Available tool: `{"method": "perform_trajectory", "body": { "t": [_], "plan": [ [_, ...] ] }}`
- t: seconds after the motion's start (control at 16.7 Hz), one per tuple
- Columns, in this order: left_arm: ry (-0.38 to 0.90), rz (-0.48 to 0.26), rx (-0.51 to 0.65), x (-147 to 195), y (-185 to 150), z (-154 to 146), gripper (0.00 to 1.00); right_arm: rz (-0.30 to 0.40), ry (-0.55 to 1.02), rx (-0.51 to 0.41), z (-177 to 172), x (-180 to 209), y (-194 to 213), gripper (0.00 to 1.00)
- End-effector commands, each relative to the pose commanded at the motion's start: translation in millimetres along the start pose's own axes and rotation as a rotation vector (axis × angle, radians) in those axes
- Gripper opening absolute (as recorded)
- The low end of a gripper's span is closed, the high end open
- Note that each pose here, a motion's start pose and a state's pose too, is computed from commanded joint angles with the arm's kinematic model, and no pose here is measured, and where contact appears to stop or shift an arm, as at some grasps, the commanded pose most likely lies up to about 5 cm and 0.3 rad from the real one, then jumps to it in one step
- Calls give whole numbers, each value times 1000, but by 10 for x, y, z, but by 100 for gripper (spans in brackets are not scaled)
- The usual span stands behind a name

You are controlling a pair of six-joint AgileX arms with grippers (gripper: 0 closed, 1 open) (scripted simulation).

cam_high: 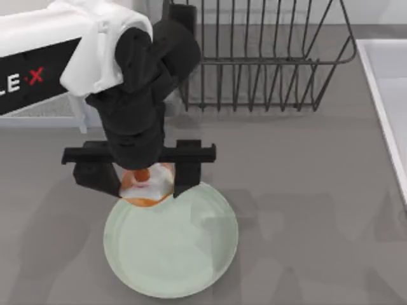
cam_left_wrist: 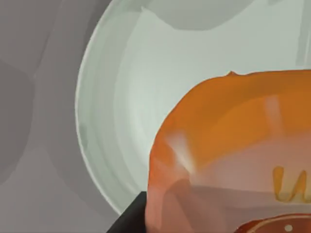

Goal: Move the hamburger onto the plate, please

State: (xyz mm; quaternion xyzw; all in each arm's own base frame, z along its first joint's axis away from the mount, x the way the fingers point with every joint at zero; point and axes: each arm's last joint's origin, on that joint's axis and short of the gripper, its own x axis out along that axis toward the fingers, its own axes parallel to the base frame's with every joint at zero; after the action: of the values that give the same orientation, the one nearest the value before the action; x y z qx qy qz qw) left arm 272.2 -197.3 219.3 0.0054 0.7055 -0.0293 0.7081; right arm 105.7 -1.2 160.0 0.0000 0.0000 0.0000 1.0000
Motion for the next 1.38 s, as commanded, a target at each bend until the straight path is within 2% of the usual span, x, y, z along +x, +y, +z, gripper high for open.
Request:
{"method": "perform_trajectory", "body": {
  "t": [0.3,0.66,0.96,1.14,1.38],
  "plan": [
    [59,29,-44,265,-283,-142,0,0,0,0,0,0,0,100],
    [52,24,-45,275,-267,-132,0,0,0,0,0,0,0,100],
    [30,12,-42,521,-276,-111,0,0,0,0,0,0,0,100],
    [58,28,-43,706,-265,-129,0,0,0,0,0,0,0,100],
    [59,29,-44,714,-264,-129,0,0,0,0,0,0,0,100]
  ]
}}
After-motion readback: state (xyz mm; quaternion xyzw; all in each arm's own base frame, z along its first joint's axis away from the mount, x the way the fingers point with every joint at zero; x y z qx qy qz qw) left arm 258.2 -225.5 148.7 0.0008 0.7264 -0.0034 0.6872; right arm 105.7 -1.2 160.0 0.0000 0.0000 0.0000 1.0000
